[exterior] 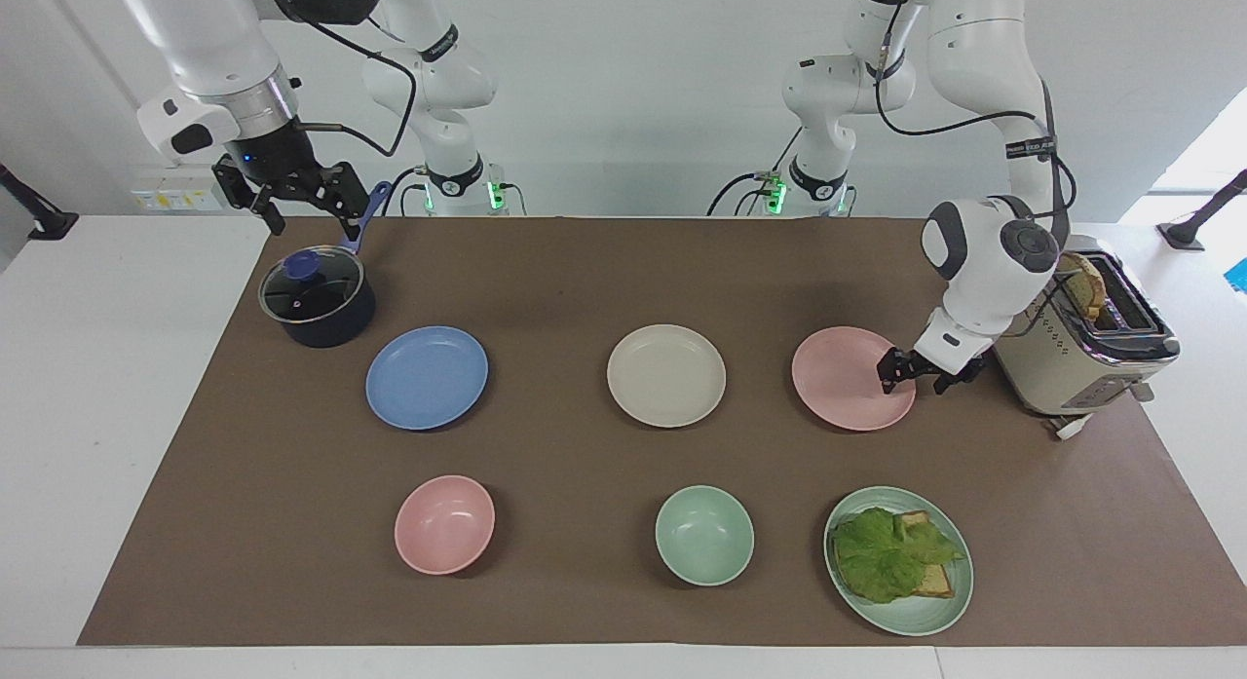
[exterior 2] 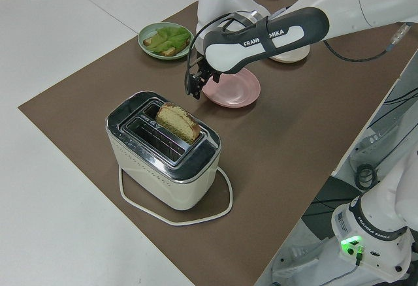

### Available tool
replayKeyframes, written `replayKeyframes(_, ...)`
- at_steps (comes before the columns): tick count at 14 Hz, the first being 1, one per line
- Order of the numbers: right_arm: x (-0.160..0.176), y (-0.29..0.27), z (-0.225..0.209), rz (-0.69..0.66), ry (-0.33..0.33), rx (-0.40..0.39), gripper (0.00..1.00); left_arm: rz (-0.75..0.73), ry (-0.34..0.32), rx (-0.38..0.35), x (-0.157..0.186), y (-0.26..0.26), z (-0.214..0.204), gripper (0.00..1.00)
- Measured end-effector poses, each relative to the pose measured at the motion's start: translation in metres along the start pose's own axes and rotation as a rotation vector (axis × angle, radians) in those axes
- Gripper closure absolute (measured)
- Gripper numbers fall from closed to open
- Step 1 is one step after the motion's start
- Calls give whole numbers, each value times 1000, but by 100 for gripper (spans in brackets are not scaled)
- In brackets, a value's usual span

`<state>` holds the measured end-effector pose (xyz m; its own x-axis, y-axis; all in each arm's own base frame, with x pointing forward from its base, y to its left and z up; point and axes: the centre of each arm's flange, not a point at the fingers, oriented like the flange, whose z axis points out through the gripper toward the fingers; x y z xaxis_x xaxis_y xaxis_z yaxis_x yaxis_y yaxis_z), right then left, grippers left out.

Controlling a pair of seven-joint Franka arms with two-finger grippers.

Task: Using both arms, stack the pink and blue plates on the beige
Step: 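Grasp the pink plate rim with the left gripper and lift it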

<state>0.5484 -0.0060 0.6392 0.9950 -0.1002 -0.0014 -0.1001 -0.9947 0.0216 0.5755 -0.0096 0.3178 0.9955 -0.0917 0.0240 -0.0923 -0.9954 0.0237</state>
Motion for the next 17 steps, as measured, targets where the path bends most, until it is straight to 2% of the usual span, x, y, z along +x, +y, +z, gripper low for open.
replayKeyframes(6, 0, 0, 0, 0, 0, 0, 0, 46, -7, -1, 2, -7, -5, 90)
replayKeyframes(8, 0, 0, 0, 0, 0, 0, 0, 69, -44, -10, 11, -18, -28, 92)
replayKeyframes(11, 0, 0, 0, 0, 0, 0, 0, 74, -97, -28, 27, -29, -92, 95)
replayKeyframes(14, 0, 0, 0, 0, 0, 0, 0, 37, -62, -99, 28, -19, -142, 95)
replayKeyframes(17, 0, 0, 0, 0, 0, 0, 0, -60, -46, -134, 25, 12, -162, 95)
